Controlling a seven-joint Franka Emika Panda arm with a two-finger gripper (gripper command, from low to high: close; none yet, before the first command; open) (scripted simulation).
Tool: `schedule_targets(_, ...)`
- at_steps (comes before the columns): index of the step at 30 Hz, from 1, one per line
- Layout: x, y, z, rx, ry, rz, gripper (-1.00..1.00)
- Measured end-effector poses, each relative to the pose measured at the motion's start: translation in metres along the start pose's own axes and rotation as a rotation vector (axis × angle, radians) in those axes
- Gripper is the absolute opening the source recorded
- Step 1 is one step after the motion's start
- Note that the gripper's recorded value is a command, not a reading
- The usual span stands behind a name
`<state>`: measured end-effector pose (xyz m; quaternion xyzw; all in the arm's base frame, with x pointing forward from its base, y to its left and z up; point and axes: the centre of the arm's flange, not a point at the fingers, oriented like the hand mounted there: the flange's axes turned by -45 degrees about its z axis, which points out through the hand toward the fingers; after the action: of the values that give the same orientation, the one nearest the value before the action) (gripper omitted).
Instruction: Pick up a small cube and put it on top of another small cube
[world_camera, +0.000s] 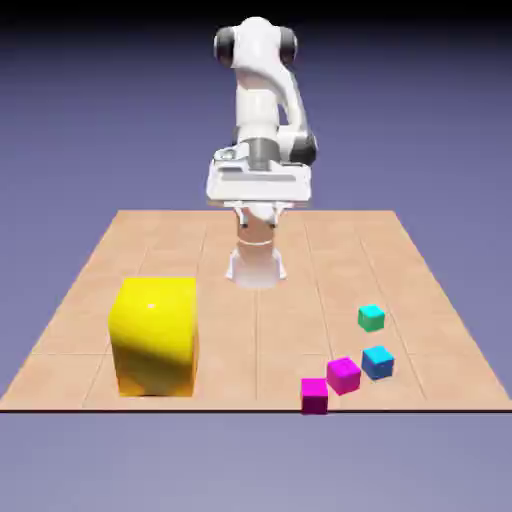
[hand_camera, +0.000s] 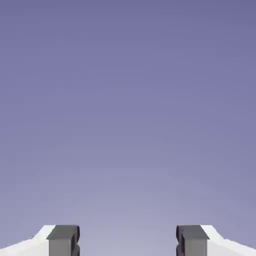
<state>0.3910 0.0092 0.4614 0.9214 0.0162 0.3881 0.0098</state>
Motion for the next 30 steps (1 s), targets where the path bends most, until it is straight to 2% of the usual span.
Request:
schedule_targets(14, 0.023, -0.06, 0.013, -0.16, -0.022, 0.182, 0.0)
schedule_targets(30, 0.004, -0.131, 0.081, -0.337, -0.091, 0.41, 0.0)
